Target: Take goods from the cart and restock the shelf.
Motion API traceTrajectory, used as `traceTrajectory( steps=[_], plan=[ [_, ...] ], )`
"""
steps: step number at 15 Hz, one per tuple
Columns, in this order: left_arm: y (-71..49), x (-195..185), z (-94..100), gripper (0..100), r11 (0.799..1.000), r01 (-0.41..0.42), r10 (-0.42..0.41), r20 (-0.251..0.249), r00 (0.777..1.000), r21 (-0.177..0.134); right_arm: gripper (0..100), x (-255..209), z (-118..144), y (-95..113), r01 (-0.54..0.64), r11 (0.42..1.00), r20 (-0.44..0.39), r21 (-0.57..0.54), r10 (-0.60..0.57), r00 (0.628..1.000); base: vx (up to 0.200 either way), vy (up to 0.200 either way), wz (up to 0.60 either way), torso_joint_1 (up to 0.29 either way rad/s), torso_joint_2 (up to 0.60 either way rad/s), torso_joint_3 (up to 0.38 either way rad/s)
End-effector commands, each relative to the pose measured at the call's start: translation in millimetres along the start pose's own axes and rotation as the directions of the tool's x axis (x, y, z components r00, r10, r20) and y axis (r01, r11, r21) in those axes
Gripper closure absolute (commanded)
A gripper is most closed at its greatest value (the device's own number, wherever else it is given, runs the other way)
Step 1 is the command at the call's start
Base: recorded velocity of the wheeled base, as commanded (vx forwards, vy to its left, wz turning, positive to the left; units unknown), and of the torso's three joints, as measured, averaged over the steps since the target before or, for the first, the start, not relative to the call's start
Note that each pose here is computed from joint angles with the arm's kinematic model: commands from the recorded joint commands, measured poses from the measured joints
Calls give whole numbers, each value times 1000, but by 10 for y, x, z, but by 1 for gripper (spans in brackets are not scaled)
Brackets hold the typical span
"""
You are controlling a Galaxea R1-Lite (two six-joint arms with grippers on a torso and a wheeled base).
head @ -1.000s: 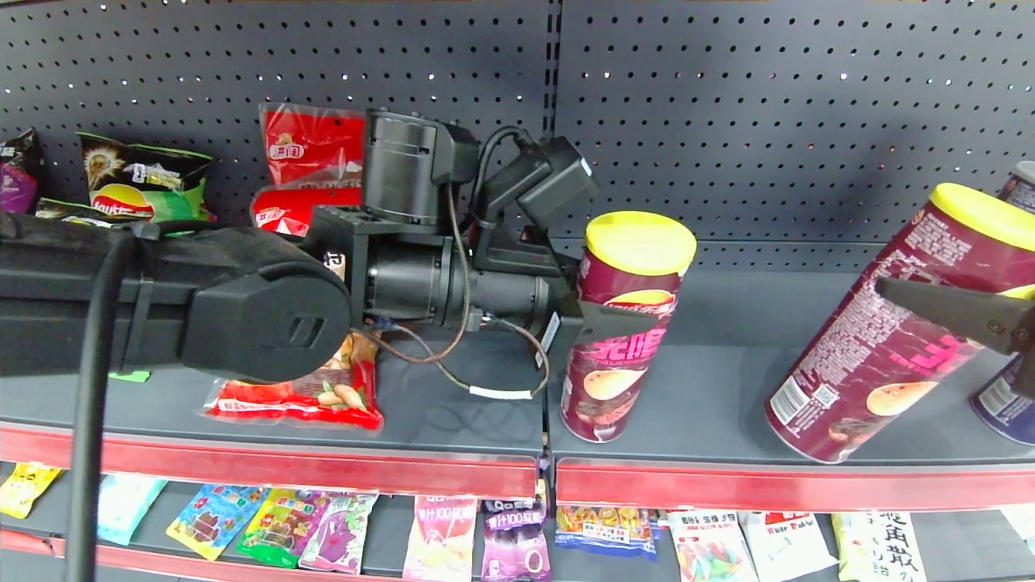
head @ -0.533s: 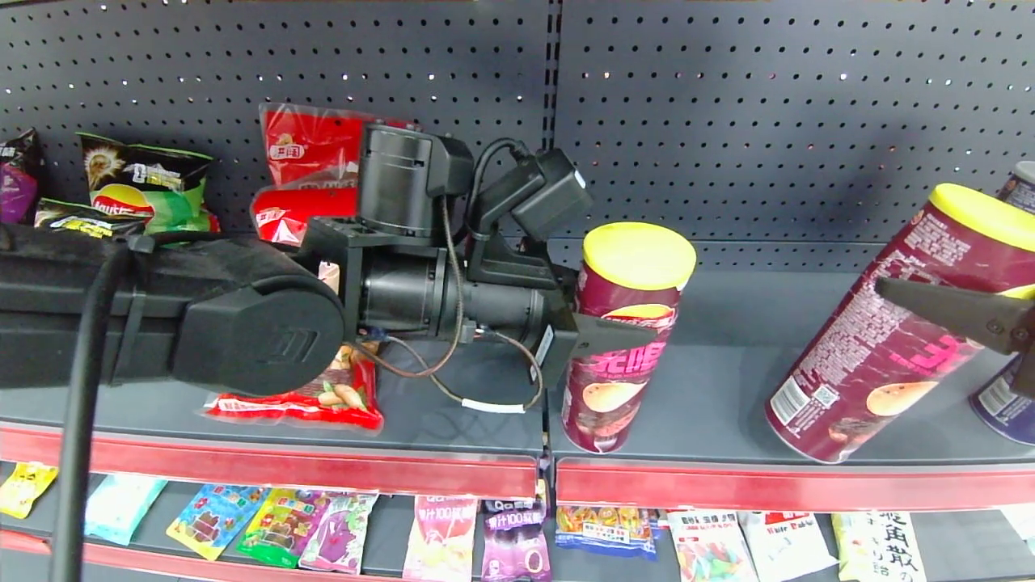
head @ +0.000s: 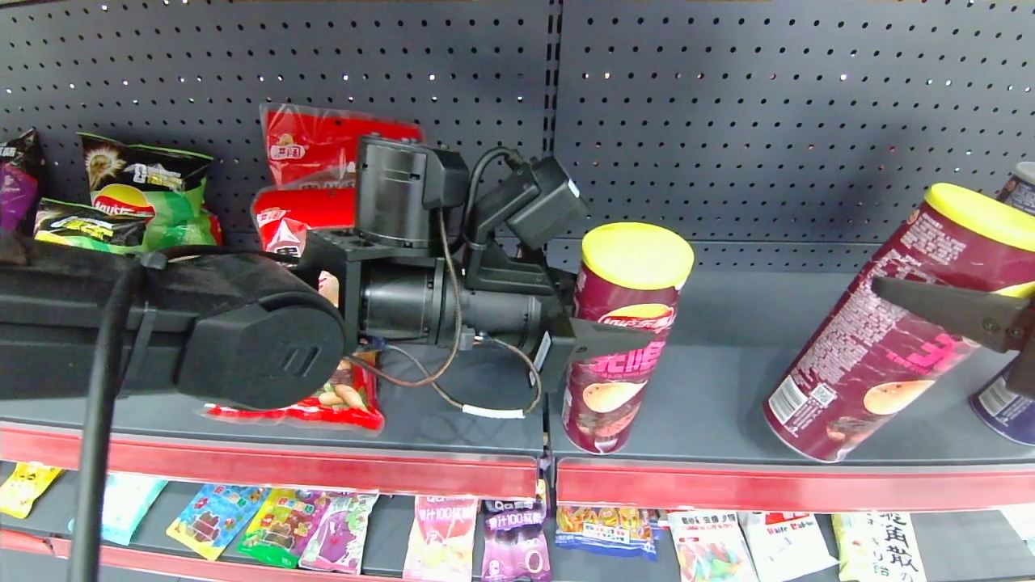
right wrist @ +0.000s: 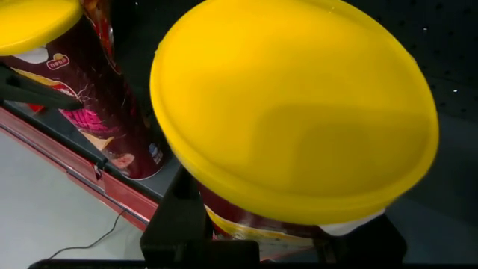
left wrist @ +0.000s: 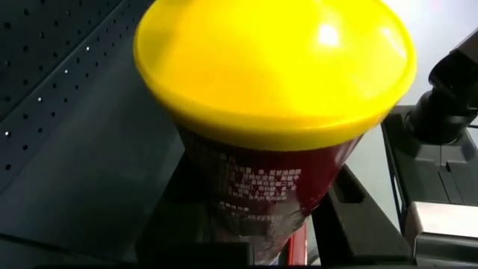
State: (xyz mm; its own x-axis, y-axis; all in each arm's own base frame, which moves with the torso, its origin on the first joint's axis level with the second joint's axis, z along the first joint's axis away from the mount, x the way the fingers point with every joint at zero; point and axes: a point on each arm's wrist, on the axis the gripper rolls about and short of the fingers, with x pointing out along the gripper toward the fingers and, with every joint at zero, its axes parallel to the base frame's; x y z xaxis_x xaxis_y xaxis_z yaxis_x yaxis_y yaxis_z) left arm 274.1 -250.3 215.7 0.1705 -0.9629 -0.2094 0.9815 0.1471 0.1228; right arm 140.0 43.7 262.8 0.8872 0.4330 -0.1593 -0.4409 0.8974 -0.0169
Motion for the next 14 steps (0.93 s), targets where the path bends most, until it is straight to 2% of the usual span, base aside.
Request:
traceTrajectory(
  steps=[1, 2, 4, 7, 11, 14],
  plan=[
    [56, 50, -81, 0, 1000, -11, 11, 2, 1000, 1, 100, 24, 23, -5, -1, 1000, 1, -1, 1, 1000, 0, 0, 0, 0, 0, 0],
    [71, 54, -67, 0, 1000, -16, 16, 13, 1000, 5, 100, 31, 29, -7, -1, 1000, 1, -1, 1, 1000, 0, 0, 0, 0, 0, 0],
    [63, 50, -60, 0, 1000, -16, 16, 14, 1000, -13, 100, 47, 31, -9, -1, 1000, -2, 0, 1, 1000, 0, 0, 0, 0, 0, 0],
    [16, -63, -70, 0, 999, -25, 25, 6, 1000, -21, 100, 118, 82, -19, -5, 1000, -1, -1, 5, 1000, 0, 0, 0, 0, 0, 0],
    [-164, -439, -189, 0, 997, -57, 56, -28, 998, -54, 100, 494, 179, -63, -27, 999, -42, -22, 26, 999, 0, 0, 0, 0, 0, 0],
    [-274, -691, -292, 0, 993, -93, 90, -44, 995, -70, 100, 842, 201, 6, -83, 996, -79, -42, 80, 994, 0, 0, 0, 0, 0, 0]
  ],
)
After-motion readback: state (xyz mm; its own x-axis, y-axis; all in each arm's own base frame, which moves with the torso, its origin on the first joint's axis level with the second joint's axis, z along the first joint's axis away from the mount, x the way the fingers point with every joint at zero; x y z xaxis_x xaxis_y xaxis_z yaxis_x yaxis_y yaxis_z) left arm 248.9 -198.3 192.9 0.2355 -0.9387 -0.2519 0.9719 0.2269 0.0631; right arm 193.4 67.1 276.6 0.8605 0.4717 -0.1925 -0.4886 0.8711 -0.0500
